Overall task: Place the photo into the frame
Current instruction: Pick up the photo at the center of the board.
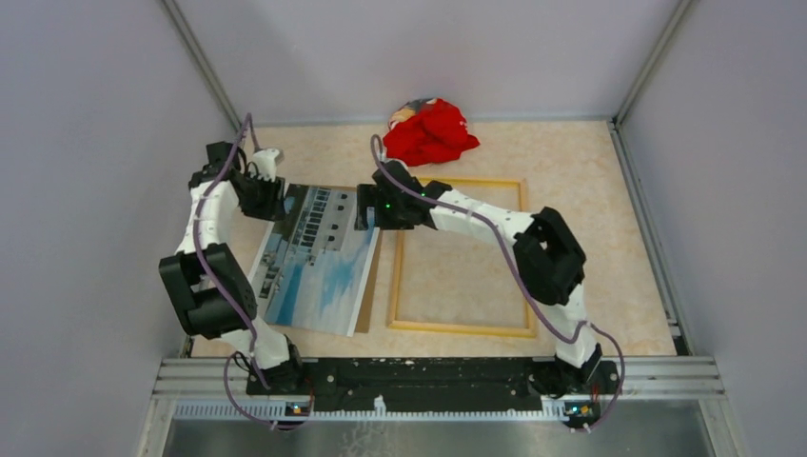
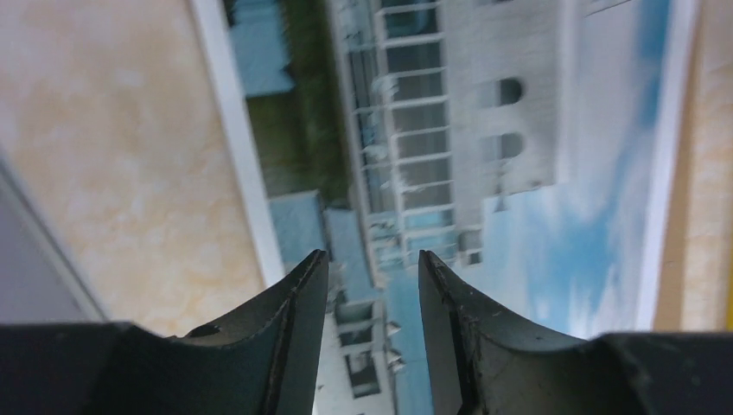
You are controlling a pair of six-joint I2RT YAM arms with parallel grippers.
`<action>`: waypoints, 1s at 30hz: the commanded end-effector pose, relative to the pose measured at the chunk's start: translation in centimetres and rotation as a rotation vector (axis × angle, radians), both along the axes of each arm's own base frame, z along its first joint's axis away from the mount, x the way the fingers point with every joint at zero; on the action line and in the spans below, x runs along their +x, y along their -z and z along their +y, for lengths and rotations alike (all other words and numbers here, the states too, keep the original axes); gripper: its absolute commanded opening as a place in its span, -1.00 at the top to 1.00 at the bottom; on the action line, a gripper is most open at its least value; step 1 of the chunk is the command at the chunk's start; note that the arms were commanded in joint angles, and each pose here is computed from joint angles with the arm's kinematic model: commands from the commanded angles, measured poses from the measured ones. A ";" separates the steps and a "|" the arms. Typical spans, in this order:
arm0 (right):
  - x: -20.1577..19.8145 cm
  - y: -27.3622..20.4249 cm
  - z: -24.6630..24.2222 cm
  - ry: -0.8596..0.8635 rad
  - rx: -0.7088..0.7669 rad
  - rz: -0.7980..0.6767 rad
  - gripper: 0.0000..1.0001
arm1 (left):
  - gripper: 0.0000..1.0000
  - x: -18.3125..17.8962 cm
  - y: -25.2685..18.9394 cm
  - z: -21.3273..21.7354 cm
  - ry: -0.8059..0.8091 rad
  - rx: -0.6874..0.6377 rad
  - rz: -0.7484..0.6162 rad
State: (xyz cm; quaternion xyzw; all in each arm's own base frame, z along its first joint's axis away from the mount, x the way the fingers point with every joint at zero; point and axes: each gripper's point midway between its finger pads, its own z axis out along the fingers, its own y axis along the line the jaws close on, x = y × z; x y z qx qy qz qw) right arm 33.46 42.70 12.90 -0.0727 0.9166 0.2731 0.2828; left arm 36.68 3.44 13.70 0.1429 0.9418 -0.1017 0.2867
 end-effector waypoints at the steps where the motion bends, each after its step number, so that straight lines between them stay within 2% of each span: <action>1: 0.6 1.8 1.5 0.017 -0.026 0.027 -0.79 | -0.01 -1.8 0.8 5.5 -0.079 0.126 0.008; 5: 0.8 3.8 1.9 0.019 -0.046 0.053 -0.78 | -0.08 -3.2 2.0 8.8 -0.144 0.135 0.027; 14: 0.6 7.2 1.4 0.049 -0.092 0.102 -0.78 | -0.18 -3.7 4.9 12.7 -0.213 0.175 0.065; 25: 0.7 9.3 -1.4 0.148 -0.115 0.145 -0.78 | -0.42 -3.3 6.9 12.8 -0.184 0.160 0.084; 30: 0.1 10.1 -1.9 0.164 -0.117 0.171 -0.78 | -0.45 -3.0 6.9 12.3 -0.166 0.126 0.085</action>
